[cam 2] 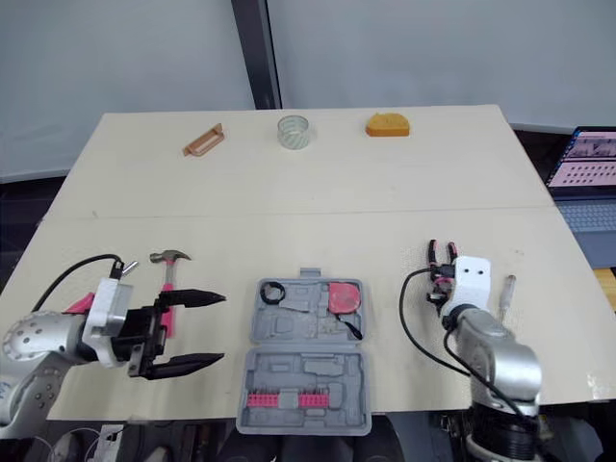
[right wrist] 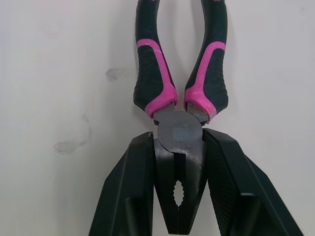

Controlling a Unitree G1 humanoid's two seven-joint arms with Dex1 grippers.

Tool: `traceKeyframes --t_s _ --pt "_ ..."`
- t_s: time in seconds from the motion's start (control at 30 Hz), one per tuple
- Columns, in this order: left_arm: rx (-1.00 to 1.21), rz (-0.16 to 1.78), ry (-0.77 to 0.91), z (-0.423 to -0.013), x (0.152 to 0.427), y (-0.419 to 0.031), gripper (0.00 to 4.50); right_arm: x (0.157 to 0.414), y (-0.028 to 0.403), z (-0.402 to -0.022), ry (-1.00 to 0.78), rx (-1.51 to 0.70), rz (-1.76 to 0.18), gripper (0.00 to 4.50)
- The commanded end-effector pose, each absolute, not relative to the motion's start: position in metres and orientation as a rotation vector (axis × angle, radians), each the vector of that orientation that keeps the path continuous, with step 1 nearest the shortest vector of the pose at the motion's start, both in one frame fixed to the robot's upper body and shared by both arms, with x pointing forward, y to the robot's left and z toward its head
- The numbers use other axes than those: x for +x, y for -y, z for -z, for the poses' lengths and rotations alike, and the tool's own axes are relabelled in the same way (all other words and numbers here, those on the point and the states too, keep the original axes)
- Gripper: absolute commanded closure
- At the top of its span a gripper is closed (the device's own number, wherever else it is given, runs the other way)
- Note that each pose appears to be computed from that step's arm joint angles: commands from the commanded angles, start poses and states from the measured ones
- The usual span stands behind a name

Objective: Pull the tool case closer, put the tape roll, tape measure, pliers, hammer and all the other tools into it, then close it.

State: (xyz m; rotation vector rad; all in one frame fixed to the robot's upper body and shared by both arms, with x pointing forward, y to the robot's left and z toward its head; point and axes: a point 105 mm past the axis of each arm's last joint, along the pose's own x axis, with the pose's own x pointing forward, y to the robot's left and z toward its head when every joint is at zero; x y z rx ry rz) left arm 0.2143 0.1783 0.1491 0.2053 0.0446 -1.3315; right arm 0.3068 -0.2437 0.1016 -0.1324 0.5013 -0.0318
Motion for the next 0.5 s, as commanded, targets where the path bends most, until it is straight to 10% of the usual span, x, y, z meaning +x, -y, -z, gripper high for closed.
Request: traceKeyframes --t_s 0.03,0.5 --pt "0.236 1.336 -0.039 -0.157 0.217 -0.188 0.00 0.296 0.210 -0.144 -0.490 -0.331 -0.270 3.53" --pt "0.281 1.389 -0.166 -0.152 0.213 -0.210 0.00 0.246 0.118 -0.171 -0.650 -0.815 -1.011 3.53"
